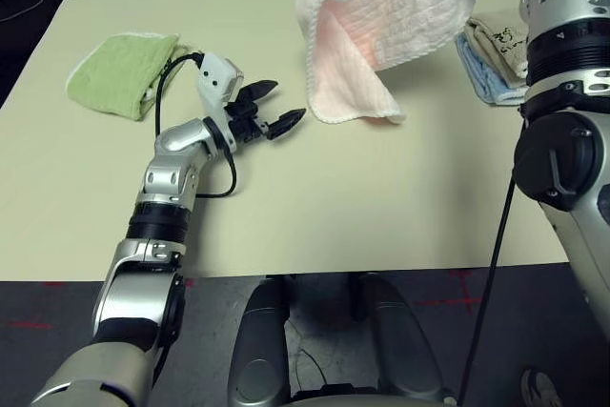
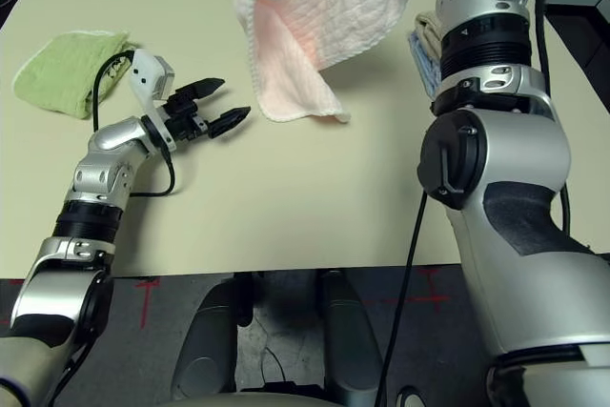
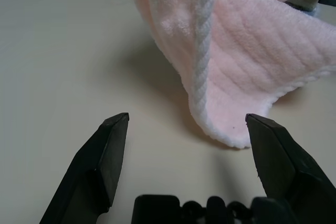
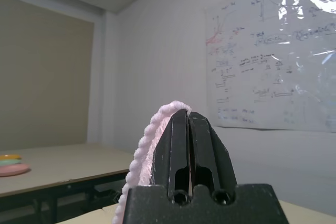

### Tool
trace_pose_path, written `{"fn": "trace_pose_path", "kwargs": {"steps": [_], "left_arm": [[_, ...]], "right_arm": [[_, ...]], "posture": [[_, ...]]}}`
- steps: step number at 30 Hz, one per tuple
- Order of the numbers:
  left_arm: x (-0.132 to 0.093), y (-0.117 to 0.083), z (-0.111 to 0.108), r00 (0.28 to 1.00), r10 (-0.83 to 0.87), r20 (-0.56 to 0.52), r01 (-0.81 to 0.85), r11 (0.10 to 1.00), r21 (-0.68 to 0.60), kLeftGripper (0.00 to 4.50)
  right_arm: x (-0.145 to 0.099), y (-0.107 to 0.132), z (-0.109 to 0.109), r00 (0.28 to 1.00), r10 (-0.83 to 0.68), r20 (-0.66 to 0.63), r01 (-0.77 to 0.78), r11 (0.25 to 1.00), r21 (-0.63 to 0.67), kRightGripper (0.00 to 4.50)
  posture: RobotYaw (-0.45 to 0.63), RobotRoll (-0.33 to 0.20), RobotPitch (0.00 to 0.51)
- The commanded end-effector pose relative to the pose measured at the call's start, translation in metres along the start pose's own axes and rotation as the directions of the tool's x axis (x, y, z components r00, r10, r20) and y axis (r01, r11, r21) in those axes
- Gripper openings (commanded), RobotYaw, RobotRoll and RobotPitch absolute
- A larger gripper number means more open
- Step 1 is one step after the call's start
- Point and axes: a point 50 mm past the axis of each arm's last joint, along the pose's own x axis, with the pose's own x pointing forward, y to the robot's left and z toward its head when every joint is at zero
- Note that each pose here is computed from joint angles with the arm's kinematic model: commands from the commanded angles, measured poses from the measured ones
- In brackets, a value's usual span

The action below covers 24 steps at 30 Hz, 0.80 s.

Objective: Fold the towel and set it aside.

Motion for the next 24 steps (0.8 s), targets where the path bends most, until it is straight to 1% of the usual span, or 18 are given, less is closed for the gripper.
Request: {"fn": "trace_pose_path", "kwargs": {"steps": [1, 6, 10, 17, 24], "left_arm": [[0.005, -0.010, -0.011, 0.996, -0.079, -0.048, 0.077, 0.996, -0.051, 4.50], [0.003, -0.027, -0.017, 0.973, -0.211, -0.094, 0.191, 0.963, -0.191, 4.50], [0.005, -0.035, -0.016, 0.963, -0.250, -0.097, 0.217, 0.940, -0.263, 4.50], [0.016, -0.035, -0.016, 0.974, -0.209, -0.085, 0.175, 0.937, -0.302, 4.50], [0.023, -0.034, -0.020, 0.975, -0.197, -0.103, 0.157, 0.939, -0.306, 4.50]], "right_arm": [[0.003, -0.001, 0.009, 1.000, -0.002, 0.025, 0.003, 1.000, -0.024, 0.02], [0.006, 0.001, 0.006, 1.000, 0.004, 0.021, -0.004, 1.000, -0.016, 0.02], [0.009, 0.004, 0.006, 1.000, 0.016, 0.027, -0.015, 1.000, -0.009, 0.02], [0.011, 0.007, 0.007, 0.999, 0.026, 0.040, -0.026, 1.000, -0.008, 0.02], [0.011, 0.007, 0.009, 0.999, 0.032, 0.044, -0.031, 0.999, -0.013, 0.02]], "posture": [[-0.04, 0.000, 0.255], [-0.05, 0.000, 0.263], [-0.05, 0.000, 0.270], [-0.06, 0.000, 0.270], [-0.07, 0.000, 0.273]]}}
